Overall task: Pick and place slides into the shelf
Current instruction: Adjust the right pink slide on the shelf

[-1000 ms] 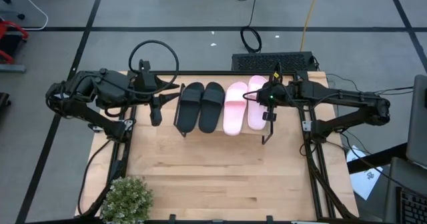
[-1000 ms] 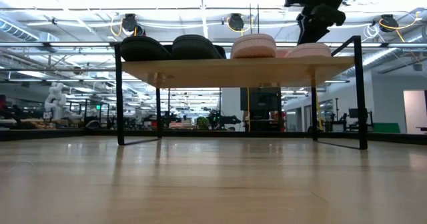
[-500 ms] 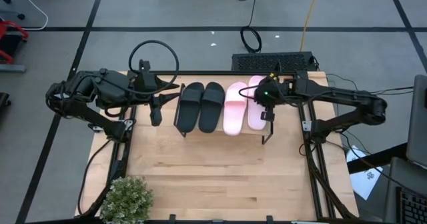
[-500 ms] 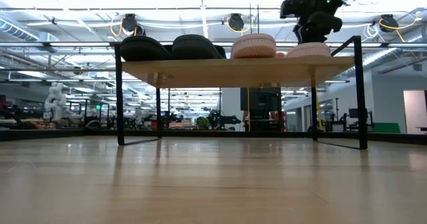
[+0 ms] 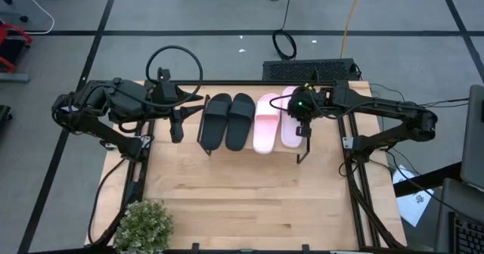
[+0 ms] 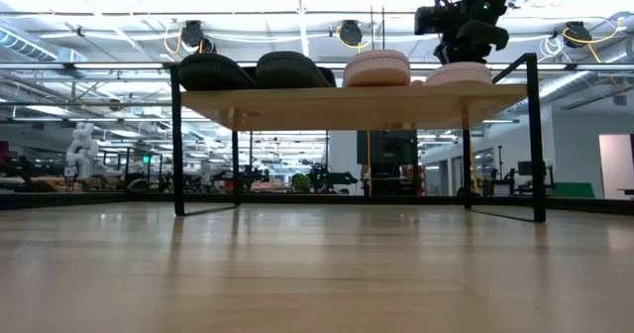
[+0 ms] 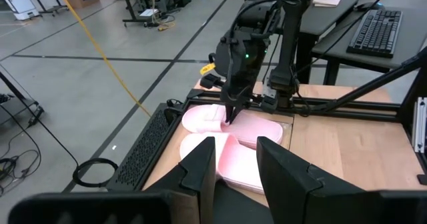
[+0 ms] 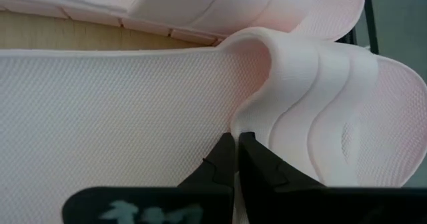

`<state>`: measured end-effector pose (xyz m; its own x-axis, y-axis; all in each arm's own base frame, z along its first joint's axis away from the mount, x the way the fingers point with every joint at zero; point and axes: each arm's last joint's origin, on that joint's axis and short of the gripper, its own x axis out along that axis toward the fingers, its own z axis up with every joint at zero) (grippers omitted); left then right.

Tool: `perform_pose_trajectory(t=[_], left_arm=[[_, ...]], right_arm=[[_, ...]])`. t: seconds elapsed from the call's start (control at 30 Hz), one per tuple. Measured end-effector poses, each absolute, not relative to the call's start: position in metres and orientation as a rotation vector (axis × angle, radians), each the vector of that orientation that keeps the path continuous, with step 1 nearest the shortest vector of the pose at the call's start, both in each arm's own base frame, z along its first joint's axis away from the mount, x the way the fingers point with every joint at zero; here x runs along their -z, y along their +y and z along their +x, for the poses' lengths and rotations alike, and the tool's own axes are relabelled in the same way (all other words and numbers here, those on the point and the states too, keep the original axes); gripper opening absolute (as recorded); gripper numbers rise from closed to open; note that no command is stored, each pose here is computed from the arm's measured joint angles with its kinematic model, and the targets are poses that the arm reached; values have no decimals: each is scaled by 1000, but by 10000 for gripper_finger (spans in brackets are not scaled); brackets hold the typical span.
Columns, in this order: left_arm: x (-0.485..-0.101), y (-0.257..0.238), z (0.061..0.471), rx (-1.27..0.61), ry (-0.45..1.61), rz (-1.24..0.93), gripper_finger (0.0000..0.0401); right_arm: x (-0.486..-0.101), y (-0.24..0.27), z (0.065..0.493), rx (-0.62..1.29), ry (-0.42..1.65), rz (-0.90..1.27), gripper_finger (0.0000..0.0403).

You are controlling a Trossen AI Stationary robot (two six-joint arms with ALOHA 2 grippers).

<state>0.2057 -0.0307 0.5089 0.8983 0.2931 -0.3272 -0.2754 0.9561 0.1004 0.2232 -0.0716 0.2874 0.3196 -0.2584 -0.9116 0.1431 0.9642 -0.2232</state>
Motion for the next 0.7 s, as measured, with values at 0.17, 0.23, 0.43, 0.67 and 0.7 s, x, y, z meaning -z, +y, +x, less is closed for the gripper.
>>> perform_pose_trajectory(t=[0.17,0.23,0.43,0.67,0.7], left_arm=[[-509,-31,206,-295,347,52,113],[-509,-31,206,-295,347,52,113],[-509,-31,206,-295,347,52,113],[-509,-31,206,-295,347,52,113],[-509,-31,206,-295,347,54,113]], right_arm=[[-286,-69,221,207,1237,-71,0],[-286,-68,220,185,1238,-56,0],[-286,-69,220,197,1240,-61,0],[-295,-71,220,287,1151,-126,24],[-297,-71,219,299,1134,-133,30]])
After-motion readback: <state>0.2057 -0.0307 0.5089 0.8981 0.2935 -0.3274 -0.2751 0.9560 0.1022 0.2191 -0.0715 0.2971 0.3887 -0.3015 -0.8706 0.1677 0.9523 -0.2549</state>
